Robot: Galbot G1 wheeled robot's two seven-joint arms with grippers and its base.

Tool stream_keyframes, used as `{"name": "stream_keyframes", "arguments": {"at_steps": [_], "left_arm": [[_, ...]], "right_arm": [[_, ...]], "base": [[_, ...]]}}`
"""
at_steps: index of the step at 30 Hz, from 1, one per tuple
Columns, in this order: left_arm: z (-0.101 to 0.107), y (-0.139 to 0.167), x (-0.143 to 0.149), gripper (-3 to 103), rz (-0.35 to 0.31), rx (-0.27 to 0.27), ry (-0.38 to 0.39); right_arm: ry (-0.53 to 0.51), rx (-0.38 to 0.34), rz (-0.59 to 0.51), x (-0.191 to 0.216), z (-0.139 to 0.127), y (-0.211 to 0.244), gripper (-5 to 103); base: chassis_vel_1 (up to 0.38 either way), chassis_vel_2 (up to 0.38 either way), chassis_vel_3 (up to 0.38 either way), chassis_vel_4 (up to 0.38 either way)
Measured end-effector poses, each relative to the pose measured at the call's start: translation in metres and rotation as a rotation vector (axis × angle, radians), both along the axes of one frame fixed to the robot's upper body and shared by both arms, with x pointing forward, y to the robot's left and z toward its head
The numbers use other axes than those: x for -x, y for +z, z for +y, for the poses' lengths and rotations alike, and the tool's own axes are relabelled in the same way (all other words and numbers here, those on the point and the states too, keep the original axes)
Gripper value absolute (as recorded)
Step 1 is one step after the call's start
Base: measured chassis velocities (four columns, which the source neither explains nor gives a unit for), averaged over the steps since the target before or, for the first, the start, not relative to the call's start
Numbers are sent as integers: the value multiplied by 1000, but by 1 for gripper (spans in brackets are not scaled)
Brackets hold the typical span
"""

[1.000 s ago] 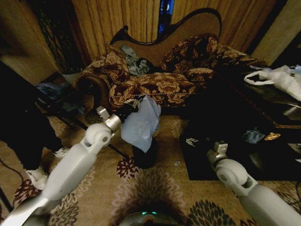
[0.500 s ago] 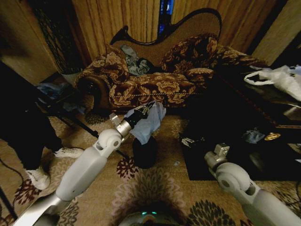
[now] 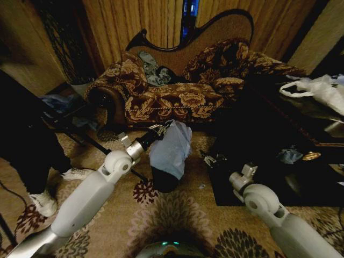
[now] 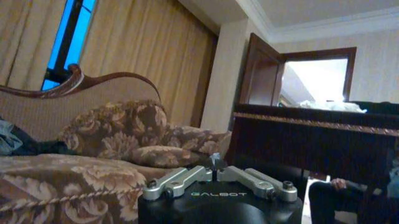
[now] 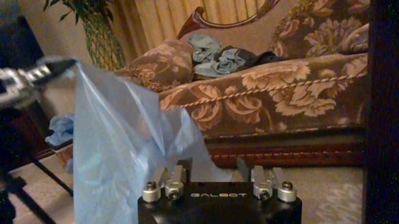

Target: Place a garbage bag over the trash bin.

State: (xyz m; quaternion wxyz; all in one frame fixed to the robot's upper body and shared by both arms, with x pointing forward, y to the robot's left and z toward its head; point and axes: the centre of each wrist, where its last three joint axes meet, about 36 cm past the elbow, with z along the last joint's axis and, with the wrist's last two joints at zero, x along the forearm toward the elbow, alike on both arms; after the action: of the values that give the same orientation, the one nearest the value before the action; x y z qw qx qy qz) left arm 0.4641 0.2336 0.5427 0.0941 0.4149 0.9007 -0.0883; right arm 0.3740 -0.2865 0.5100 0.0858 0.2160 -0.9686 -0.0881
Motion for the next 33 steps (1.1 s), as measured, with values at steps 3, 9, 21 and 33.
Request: {"name": "stream_keyframes", "arguments": {"at_steps": [3, 9, 21, 33], "left_arm": [[-3, -5, 2, 0, 0, 2, -7], [-16, -5, 0, 0, -6, 16, -23], [-27, -8, 7, 0, 4, 2, -52], [-29, -9, 32, 0, 19, -16, -74]], "right_arm": [[11, 2, 4, 3, 1, 2, 40], [13, 1, 28, 10, 11, -4, 20], [77, -56, 39, 16, 31, -8, 0], [108, -241, 64, -19, 53, -6, 0]], "base": [[0, 0, 0, 0], [0, 0, 0, 0], [0, 0, 0, 0], [0, 0, 0, 0]]}}
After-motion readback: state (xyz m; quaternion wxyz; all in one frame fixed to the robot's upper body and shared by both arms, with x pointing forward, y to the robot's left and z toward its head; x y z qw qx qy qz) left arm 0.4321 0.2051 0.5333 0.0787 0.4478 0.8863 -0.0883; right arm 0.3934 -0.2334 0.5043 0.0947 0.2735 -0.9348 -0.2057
